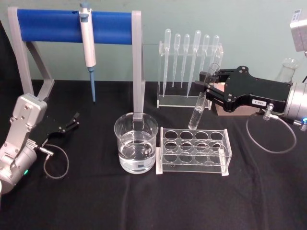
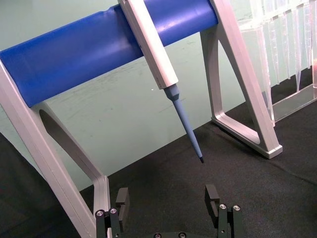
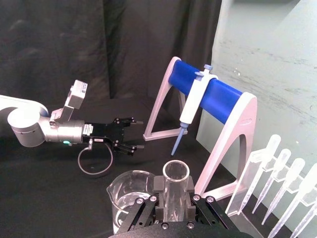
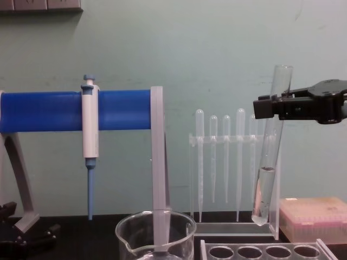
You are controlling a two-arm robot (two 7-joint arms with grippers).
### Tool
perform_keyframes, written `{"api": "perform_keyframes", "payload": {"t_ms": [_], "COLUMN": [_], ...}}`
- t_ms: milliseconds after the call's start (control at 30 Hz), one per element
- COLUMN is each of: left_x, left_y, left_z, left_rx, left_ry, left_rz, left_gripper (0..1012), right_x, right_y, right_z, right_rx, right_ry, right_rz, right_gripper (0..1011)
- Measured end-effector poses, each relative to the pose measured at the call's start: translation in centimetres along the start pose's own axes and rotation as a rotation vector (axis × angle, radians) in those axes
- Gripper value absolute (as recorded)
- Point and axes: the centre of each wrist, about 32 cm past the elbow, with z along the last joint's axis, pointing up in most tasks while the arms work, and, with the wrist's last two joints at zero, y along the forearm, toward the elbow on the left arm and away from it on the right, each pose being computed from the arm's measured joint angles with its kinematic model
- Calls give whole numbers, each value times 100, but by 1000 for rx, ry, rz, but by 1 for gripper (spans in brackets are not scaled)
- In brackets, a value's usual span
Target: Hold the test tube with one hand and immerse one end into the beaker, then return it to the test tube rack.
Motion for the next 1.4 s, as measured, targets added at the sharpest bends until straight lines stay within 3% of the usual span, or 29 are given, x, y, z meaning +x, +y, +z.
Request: {"api": "perform_keyframes", "payload": {"t_ms": [1400], "left_x": [0], "left_y": [0], "left_z": [0], "left_rx": [0], "left_ry": [0], "left_rz": [0], "left_gripper": [1000], "right_x": [0], "right_y": [0], "right_z": [0], "right_rx": [0], "right_ry": [0], "right_rz": [0], "right_gripper": [225]}}
